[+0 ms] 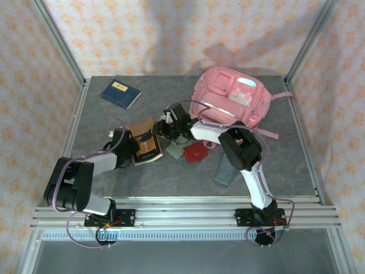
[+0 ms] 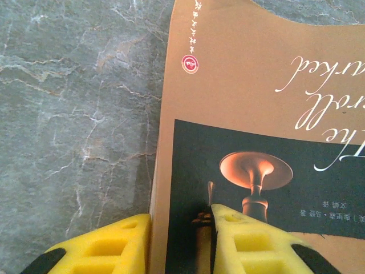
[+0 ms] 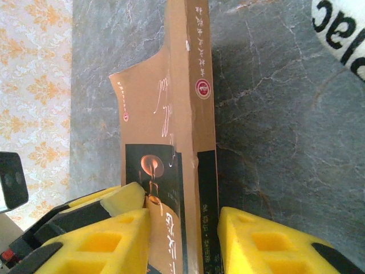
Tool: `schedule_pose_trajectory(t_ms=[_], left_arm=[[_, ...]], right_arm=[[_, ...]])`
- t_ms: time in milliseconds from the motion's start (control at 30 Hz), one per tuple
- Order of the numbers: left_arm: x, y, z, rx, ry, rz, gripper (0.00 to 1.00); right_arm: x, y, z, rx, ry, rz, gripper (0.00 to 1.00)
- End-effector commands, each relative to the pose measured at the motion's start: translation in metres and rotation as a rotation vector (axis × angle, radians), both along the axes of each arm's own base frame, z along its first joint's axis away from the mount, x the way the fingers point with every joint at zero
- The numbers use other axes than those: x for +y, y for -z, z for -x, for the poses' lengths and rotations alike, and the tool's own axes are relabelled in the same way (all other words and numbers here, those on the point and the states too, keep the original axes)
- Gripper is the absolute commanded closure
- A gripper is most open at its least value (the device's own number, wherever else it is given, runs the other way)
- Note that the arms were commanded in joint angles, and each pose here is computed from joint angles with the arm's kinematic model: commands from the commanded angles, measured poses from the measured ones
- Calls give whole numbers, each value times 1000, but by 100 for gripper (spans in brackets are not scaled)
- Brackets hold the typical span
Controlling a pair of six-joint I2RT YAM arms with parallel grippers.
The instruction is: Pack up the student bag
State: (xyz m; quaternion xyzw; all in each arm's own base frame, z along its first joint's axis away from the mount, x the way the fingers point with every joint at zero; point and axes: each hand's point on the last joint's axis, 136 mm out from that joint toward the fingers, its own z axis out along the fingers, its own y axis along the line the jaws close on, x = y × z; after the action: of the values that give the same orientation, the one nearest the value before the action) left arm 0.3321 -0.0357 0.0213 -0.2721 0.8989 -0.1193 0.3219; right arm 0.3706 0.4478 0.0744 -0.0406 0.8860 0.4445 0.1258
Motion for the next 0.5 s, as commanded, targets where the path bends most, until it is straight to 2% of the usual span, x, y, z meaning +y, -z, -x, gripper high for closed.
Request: schedule_pose_trajectory(t_ms=[0,67,167,300,400,467], left_arm=[[-19,33,29,137,70,65,72],[-20,33,29,137,72,69,72],[-20,33,29,135,72,71,72],[-20,33,29,135,74,71,72],[-21,33,29,137,73,73,72],[-21,31,29,128,67,80,71]], right_arm=[[36,-3,53,68,-191,-84,67],[41,-10,59,78,-227,-137,71],[46,-25,72,81,-278,-231,69],[46,-21,71,44,-262,-161,66],[39,-3,60,58,-204,-76,75],[33,-2,54,56,-171,-72,83]])
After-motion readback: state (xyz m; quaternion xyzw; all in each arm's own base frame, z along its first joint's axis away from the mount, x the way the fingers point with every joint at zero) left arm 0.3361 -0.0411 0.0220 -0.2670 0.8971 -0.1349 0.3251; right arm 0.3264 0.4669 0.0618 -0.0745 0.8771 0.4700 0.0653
